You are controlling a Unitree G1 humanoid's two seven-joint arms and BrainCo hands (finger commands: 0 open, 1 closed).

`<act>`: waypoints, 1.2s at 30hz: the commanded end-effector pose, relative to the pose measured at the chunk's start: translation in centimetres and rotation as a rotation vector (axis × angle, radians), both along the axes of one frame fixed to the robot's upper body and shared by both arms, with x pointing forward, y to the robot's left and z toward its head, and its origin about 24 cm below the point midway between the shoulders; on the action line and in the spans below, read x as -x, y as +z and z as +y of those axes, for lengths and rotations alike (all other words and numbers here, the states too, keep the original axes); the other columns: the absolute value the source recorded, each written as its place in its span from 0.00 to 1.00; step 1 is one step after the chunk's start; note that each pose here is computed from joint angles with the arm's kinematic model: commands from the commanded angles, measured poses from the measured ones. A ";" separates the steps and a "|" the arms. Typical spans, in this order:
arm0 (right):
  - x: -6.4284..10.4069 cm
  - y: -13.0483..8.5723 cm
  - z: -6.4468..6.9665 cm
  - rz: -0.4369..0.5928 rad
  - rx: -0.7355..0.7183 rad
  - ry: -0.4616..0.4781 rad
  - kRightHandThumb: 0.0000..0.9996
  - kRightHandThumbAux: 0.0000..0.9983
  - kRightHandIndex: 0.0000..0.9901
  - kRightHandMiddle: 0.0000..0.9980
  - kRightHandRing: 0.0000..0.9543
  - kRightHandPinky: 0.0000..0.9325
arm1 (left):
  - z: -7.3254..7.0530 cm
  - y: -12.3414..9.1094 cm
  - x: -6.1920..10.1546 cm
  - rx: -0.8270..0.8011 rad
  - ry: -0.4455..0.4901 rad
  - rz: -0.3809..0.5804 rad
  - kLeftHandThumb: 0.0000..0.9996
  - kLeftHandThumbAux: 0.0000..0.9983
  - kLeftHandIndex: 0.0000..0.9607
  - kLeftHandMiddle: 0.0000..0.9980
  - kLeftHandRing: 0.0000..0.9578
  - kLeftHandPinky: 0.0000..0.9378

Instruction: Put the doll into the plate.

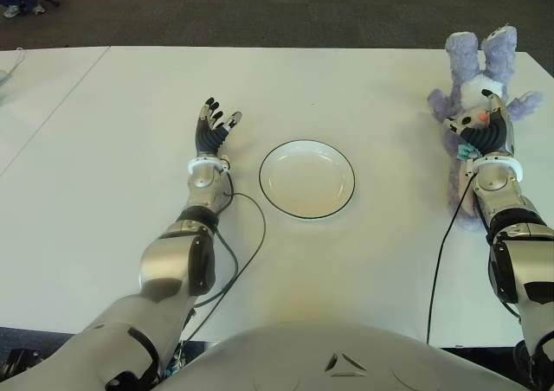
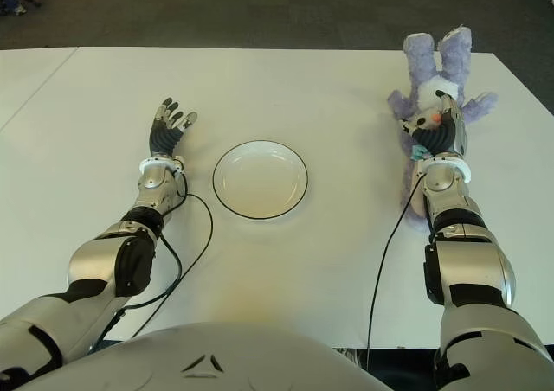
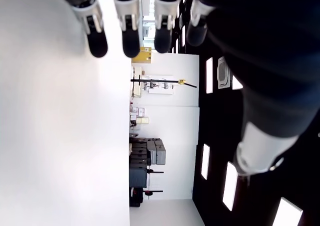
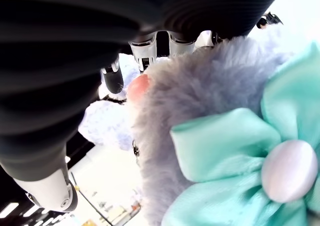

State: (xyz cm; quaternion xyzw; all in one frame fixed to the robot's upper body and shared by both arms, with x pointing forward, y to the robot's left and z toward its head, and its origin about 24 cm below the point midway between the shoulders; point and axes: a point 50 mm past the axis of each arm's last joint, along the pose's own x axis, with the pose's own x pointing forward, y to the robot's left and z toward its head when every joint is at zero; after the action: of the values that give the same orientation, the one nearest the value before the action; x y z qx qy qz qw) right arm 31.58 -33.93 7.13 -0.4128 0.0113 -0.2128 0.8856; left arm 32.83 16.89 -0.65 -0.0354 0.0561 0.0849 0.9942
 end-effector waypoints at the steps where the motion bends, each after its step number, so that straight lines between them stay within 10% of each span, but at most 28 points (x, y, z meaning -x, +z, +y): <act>1: 0.4 -1.3 0.1 0.068 -0.012 0.006 0.25 0.69 0.09 0.00 0.00 0.00 | -1.7 -8.3 6.9 0.105 -0.002 0.417 0.05 0.73 0.05 0.11 0.13 0.16; 19: 0.7 -1.7 -0.4 0.149 -0.003 0.008 0.31 0.69 0.11 0.00 0.00 0.00 | -1.4 -8.3 7.0 0.077 -0.003 0.413 0.01 0.70 0.06 0.13 0.15 0.17; 36: 2.6 -4.1 -2.3 0.513 0.166 0.004 0.24 0.67 0.10 0.00 0.00 0.00 | -0.9 -8.4 7.2 0.110 0.009 0.413 0.00 0.60 0.10 0.15 0.15 0.15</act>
State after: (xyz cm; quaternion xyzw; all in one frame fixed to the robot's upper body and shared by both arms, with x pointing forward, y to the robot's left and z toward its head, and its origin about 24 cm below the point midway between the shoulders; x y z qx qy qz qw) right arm 30.85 -36.01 6.66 -0.5061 0.1115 -0.1571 0.8407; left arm 32.80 16.97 -0.68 -0.0385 0.0564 0.0857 0.9940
